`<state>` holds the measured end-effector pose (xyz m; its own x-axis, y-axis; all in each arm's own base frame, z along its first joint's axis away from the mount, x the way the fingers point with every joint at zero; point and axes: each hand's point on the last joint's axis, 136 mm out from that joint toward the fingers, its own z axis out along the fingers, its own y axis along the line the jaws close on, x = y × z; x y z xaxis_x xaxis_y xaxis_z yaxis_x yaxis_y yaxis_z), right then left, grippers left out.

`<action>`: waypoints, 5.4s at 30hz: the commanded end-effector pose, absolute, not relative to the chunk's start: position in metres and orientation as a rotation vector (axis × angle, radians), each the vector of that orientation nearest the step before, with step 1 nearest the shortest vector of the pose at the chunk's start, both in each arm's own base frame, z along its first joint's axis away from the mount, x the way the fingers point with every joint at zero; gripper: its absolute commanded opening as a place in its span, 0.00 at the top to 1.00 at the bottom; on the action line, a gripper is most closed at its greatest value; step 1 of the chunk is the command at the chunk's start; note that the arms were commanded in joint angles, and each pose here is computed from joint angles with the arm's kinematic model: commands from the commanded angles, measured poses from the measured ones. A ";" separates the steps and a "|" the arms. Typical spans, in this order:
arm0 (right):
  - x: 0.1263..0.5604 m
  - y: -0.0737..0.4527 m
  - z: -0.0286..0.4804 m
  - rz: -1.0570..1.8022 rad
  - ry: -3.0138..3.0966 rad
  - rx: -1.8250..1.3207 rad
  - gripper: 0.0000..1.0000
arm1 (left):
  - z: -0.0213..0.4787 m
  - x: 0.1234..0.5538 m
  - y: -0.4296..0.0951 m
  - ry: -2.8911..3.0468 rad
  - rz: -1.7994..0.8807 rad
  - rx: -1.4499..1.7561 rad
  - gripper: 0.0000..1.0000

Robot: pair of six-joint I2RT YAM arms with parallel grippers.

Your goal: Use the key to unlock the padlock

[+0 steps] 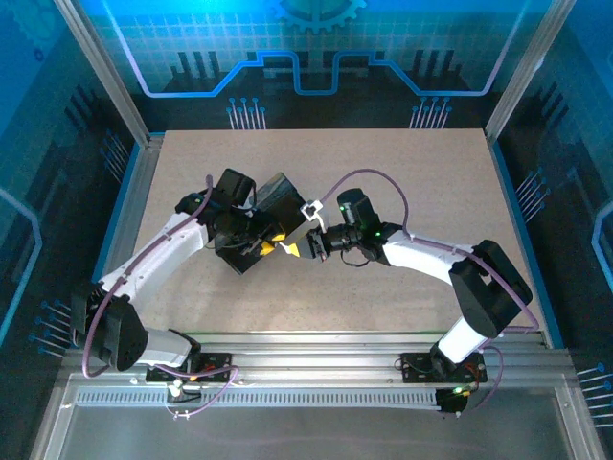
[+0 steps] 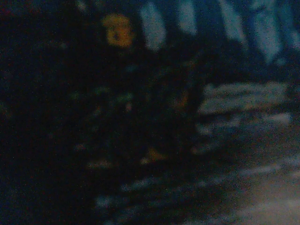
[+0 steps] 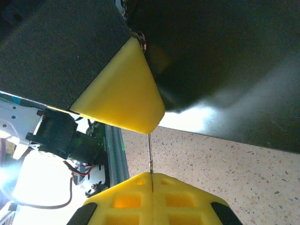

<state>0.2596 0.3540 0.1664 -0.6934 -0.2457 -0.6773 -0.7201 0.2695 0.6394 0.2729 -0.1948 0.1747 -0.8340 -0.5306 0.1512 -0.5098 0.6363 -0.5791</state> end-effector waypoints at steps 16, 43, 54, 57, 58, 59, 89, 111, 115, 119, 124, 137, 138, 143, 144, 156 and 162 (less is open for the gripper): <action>0.272 0.375 0.183 1.396 1.917 -0.893 1.00 | 0.191 0.264 -0.195 2.805 -1.071 -0.859 1.00; 0.277 0.383 0.182 1.635 1.863 -0.797 1.00 | 0.186 0.264 -0.179 2.813 -1.040 -0.881 1.00; 0.285 0.383 0.193 1.670 1.846 -0.780 1.00 | 0.188 0.257 -0.167 2.829 -0.997 -0.852 1.00; 0.277 0.389 0.196 1.672 1.832 -0.826 1.00 | 0.189 0.259 -0.167 2.824 -1.015 -0.858 1.00; 0.275 0.393 0.197 1.668 1.830 -0.837 1.00 | 0.190 0.259 -0.166 2.820 -1.018 -0.860 1.00; 0.274 0.396 0.195 1.663 1.837 -0.840 1.00 | 0.190 0.260 -0.167 2.818 -1.026 -0.867 1.00; 0.252 0.371 0.177 1.612 1.839 -0.846 1.00 | 0.210 0.264 -0.148 2.715 -1.180 -0.971 1.00; 0.263 0.398 0.207 1.754 1.737 -0.781 1.00 | 0.216 0.265 -0.152 2.680 -1.230 -0.987 1.00; 0.262 0.401 0.199 1.760 1.757 -0.781 1.00 | 0.218 0.266 -0.152 2.671 -1.239 -0.990 1.00; 0.264 0.406 0.206 1.766 1.736 -0.788 1.00 | 0.219 0.267 -0.152 2.664 -1.248 -0.990 1.00; 0.264 0.407 0.207 1.772 1.728 -0.786 1.00 | 0.219 0.267 -0.153 2.664 -1.251 -0.989 1.00; 0.264 0.409 0.208 1.785 1.714 -0.771 1.00 | 0.219 0.267 -0.152 2.653 -1.251 -1.007 1.00; 0.262 0.408 0.209 1.785 1.706 -0.775 1.00 | 0.219 0.267 -0.152 2.651 -1.248 -1.009 1.00; 0.261 0.407 0.210 1.779 1.701 -0.779 1.00 | 0.218 0.267 -0.151 2.647 -1.244 -1.019 1.00; 0.260 0.408 0.211 1.781 1.700 -0.780 1.00 | 0.218 0.267 -0.151 2.646 -1.246 -1.020 1.00; 0.254 0.404 0.209 1.781 1.700 -0.779 1.00 | 0.217 0.268 -0.148 2.644 -1.224 -1.035 1.00; 0.253 0.403 0.210 1.781 1.695 -0.779 1.00 | 0.218 0.267 -0.148 2.642 -1.219 -1.034 1.00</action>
<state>0.2607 0.4025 0.1932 -0.7155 -0.0264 -0.6981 -0.6980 -0.0158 0.7160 0.2656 -0.1444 0.1973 -0.7528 -0.6098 0.2480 -0.6038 0.4895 -0.6292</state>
